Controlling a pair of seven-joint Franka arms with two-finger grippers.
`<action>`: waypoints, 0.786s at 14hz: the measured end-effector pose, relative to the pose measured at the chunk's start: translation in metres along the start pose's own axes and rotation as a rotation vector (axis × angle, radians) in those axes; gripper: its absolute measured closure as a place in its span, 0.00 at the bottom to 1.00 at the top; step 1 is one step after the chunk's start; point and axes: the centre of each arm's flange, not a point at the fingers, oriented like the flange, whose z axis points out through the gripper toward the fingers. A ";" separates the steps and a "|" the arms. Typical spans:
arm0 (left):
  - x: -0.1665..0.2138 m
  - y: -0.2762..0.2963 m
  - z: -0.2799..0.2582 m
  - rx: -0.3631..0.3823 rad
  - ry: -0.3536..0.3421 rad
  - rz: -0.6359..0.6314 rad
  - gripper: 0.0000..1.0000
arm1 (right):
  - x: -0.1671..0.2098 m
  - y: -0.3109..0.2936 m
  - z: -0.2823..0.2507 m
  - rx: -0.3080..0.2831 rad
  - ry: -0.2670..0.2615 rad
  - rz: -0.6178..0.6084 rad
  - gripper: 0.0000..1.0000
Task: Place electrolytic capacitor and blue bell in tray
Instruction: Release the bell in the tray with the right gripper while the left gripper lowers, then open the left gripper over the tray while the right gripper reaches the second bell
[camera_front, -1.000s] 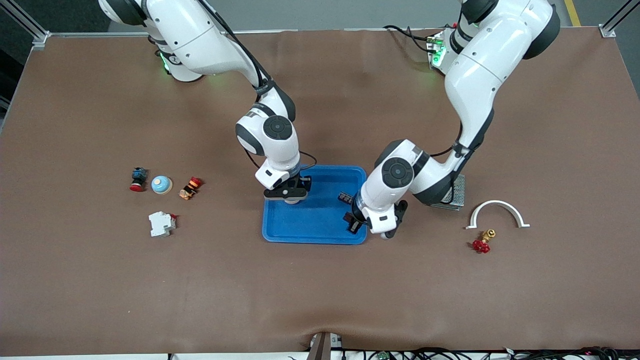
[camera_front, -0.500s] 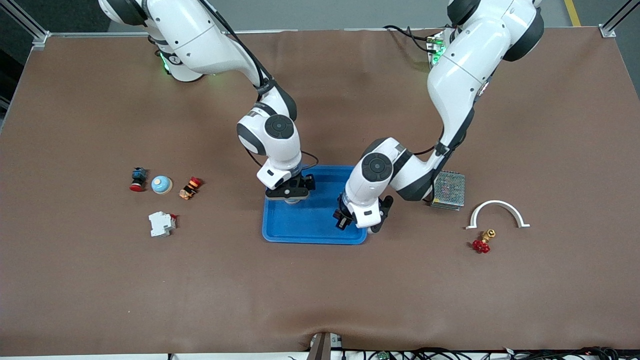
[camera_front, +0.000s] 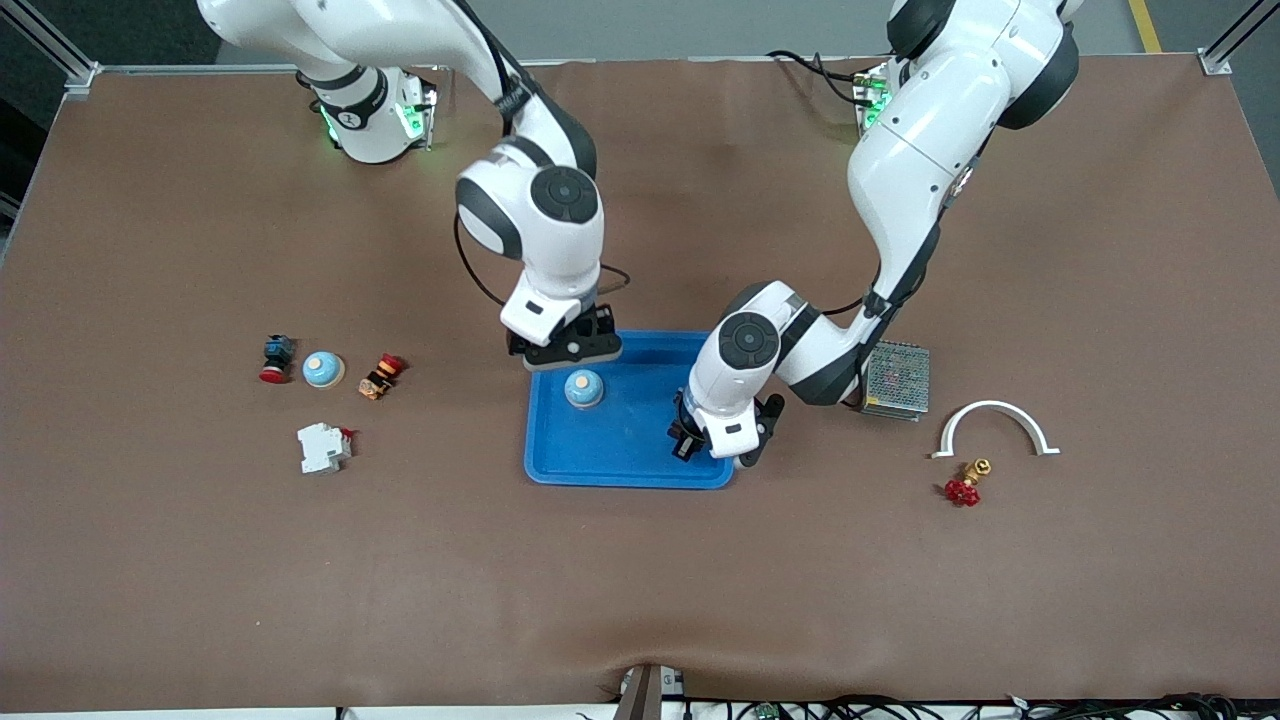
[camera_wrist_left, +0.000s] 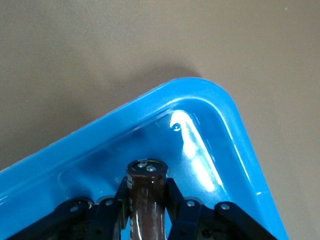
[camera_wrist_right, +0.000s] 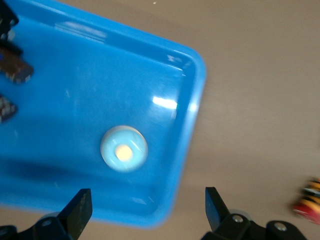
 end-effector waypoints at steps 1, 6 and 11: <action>0.000 0.000 0.000 0.000 0.000 0.013 0.68 | -0.002 0.013 -0.021 -0.005 -0.014 -0.053 0.00; 0.001 0.001 -0.001 -0.002 0.001 0.023 0.62 | -0.010 0.145 -0.069 0.079 -0.053 -0.300 0.00; 0.011 0.012 -0.018 -0.022 0.009 0.011 0.12 | -0.029 0.247 -0.027 0.103 -0.095 -0.460 0.00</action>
